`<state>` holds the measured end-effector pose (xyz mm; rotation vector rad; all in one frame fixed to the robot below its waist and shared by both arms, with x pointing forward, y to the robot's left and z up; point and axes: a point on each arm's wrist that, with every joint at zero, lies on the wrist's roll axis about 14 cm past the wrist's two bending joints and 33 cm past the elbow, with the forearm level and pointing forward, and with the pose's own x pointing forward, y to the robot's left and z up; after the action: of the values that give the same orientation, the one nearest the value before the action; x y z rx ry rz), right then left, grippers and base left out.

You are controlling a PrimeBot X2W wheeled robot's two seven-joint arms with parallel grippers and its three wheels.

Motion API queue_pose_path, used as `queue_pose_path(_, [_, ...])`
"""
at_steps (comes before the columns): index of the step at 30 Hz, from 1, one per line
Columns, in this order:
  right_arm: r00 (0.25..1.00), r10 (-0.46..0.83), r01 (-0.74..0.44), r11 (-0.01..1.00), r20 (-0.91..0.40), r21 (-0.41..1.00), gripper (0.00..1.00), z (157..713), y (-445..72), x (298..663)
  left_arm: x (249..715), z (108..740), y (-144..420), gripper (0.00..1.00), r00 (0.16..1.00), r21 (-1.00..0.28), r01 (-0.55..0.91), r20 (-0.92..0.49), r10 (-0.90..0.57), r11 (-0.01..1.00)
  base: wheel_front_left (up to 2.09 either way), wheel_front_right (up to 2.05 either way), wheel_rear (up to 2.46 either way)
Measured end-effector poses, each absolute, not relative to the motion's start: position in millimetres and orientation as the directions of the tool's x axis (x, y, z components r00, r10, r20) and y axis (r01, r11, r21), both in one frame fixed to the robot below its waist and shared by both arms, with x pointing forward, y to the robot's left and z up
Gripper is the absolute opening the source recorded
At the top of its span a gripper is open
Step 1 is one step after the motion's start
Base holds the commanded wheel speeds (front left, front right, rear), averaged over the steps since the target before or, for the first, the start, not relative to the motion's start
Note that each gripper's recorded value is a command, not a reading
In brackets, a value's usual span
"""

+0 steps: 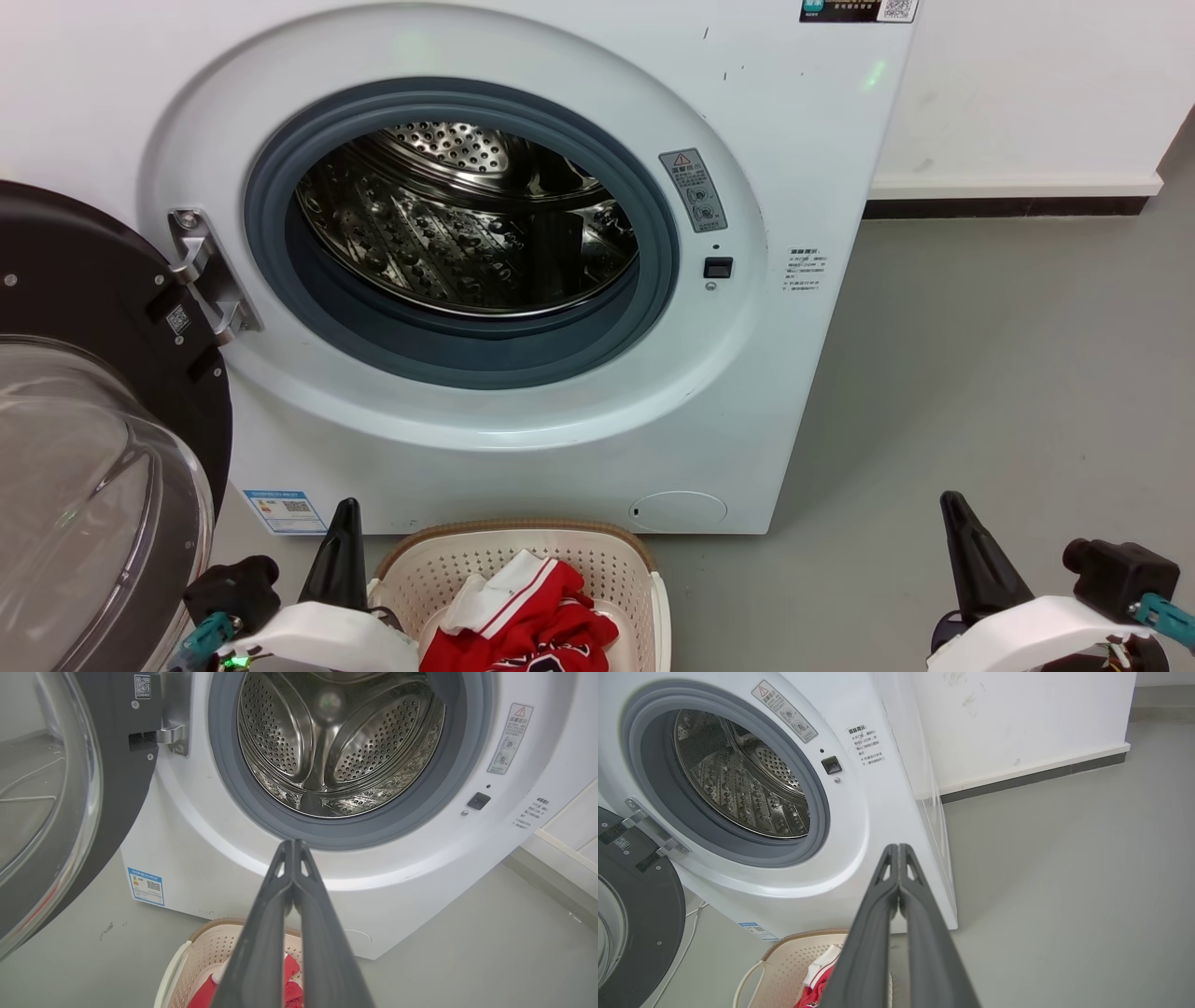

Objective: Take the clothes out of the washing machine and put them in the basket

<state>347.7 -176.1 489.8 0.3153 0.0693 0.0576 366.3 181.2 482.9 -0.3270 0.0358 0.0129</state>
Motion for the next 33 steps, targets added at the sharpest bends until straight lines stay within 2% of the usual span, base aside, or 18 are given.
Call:
queue_pose_path(17, [0.998, 0.042, -0.005, 0.822, -0.053, 0.569, 0.0, 493, -183, 356, 370, 482, 189, 0.0, 0.997, -0.575, -0.066, -0.068, 0.032, 0.816, 0.0, 0.0, 0.0])
queue_pose_path(33, [0.998, 0.027, 0.023, 0.662, -0.055, 0.749, 0.0, 493, -188, 363, 374, 483, 192, 0.0, 0.996, -0.751, -0.087, -0.086, 0.033, 0.655, 0.0, 0.0, 0.0])
